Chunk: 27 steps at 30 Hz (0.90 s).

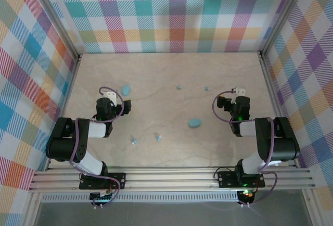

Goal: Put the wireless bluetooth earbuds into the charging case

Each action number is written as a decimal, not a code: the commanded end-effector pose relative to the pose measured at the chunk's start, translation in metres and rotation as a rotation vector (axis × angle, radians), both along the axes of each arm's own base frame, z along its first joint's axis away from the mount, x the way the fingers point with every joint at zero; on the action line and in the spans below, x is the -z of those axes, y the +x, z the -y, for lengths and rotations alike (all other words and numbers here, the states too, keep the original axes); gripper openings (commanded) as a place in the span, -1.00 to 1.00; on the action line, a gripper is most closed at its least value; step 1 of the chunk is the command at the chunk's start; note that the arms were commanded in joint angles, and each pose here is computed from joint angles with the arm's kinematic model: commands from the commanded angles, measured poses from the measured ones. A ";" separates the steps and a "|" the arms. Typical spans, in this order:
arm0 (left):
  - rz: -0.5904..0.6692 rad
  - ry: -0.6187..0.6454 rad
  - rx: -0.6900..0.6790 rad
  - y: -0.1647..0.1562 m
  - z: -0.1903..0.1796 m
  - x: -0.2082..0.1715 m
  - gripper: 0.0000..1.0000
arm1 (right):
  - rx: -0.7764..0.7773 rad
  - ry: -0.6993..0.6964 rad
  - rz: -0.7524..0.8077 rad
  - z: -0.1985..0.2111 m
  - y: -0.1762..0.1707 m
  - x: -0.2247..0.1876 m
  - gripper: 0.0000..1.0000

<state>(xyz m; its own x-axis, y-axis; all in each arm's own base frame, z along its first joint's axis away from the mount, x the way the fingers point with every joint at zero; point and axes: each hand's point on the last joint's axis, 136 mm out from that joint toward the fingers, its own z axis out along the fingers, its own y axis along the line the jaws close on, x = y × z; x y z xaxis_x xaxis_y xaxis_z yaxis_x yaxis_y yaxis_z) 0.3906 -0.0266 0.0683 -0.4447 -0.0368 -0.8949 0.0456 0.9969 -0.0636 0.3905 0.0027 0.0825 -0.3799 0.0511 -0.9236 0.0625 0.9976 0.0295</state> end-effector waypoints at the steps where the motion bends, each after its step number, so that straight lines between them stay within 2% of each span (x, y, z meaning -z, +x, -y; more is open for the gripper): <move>1: 0.033 -0.009 -0.026 0.008 -0.006 -0.010 1.00 | -0.004 0.012 0.037 0.000 0.005 -0.011 1.00; 25: 0.035 -0.008 -0.024 0.008 -0.006 -0.011 1.00 | -0.005 0.012 0.037 -0.001 0.006 -0.011 0.99; 27: 0.037 -0.011 0.016 0.007 0.001 -0.012 1.00 | -0.006 0.012 0.037 0.000 0.005 -0.011 0.99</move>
<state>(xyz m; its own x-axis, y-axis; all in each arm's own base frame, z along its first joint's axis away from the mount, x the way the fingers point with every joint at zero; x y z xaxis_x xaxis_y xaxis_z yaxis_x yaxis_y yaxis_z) 0.3907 -0.0270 0.0684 -0.4445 -0.0364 -0.8950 0.0482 0.9968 -0.0645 0.3905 0.0027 0.0825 -0.3799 0.0511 -0.9236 0.0622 0.9976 0.0296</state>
